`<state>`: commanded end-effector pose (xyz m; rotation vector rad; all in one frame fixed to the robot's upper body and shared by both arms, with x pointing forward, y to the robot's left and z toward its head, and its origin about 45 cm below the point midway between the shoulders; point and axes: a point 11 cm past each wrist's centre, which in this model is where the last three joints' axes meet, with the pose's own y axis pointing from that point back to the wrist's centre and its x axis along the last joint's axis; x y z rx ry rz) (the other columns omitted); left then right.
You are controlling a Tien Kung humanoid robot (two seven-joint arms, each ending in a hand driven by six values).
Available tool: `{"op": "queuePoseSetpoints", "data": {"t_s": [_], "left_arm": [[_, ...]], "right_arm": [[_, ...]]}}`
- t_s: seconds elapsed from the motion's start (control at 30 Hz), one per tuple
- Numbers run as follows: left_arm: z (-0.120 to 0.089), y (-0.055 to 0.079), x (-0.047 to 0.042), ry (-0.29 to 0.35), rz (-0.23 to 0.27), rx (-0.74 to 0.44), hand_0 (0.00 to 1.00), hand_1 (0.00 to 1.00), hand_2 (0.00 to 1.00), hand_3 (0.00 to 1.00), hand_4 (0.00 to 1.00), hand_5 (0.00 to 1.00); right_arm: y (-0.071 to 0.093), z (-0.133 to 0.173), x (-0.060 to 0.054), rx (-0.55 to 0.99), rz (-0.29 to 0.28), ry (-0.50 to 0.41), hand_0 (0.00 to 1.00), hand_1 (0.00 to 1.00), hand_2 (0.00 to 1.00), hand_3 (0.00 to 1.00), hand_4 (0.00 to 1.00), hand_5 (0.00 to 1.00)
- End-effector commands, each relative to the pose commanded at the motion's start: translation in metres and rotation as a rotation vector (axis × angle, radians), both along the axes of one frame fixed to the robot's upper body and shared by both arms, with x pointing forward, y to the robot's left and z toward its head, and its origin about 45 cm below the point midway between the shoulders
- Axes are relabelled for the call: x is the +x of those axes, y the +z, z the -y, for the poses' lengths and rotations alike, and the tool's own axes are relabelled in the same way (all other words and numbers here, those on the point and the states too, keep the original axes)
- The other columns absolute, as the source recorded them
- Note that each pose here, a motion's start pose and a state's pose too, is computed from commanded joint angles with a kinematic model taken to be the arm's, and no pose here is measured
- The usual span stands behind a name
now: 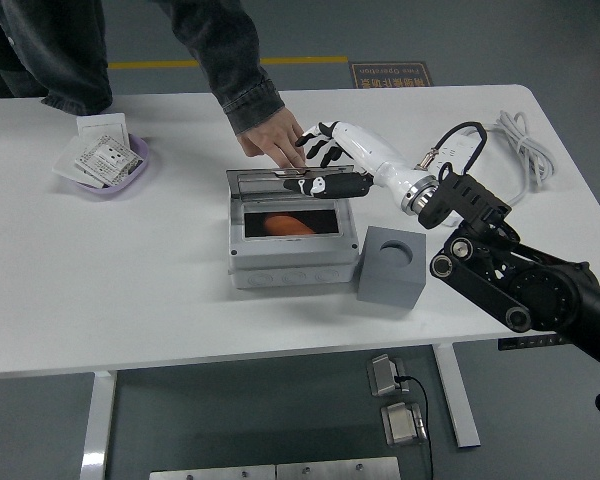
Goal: Pick up the cylinder from the cube,place it in the box,flap close box
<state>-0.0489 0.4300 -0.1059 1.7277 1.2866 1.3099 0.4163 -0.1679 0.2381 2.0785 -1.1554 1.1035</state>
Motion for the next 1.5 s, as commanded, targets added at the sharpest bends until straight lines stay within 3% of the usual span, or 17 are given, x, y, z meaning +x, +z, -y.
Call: {"op": "queuePoseSetpoints", "data": {"t_s": [0.33,0.67,0.97,1.13,1.5], "left_arm": [[0.000,0.000,-0.0014,0.003,0.001,0.001,0.640,0.698,0.673,0.698,0.776,0.522],[0.001,0.000,-0.0004,0.003,0.004,-0.002,0.640,0.698,0.673,0.697,0.775,0.523],[0.000,0.001,-0.0094,0.009,-0.014,0.000,0.640,0.698,0.673,0.697,0.775,0.522],[-0.001,0.001,-0.0148,0.016,-0.021,0.003,0.640,0.698,0.673,0.697,0.775,0.522],[0.002,0.001,-0.0200,0.030,-0.025,-0.002,0.641,0.698,0.673,0.697,0.775,0.522]], "right_arm": [[-0.023,0.003,-0.030,0.035,-0.063,0.025,0.491,0.484,0.616,0.707,0.933,0.610],[-0.021,0.020,-0.030,0.043,-0.050,-0.022,0.464,0.480,0.619,0.708,0.926,0.608],[-0.008,0.058,-0.040,0.108,0.034,-0.159,0.443,0.472,0.617,0.708,0.917,0.595],[0.002,0.089,-0.051,0.287,0.101,-0.287,0.443,0.472,0.617,0.708,0.917,0.595],[-0.013,0.192,-0.083,0.675,0.148,-0.612,0.469,0.471,0.610,0.706,0.919,0.610]]}}
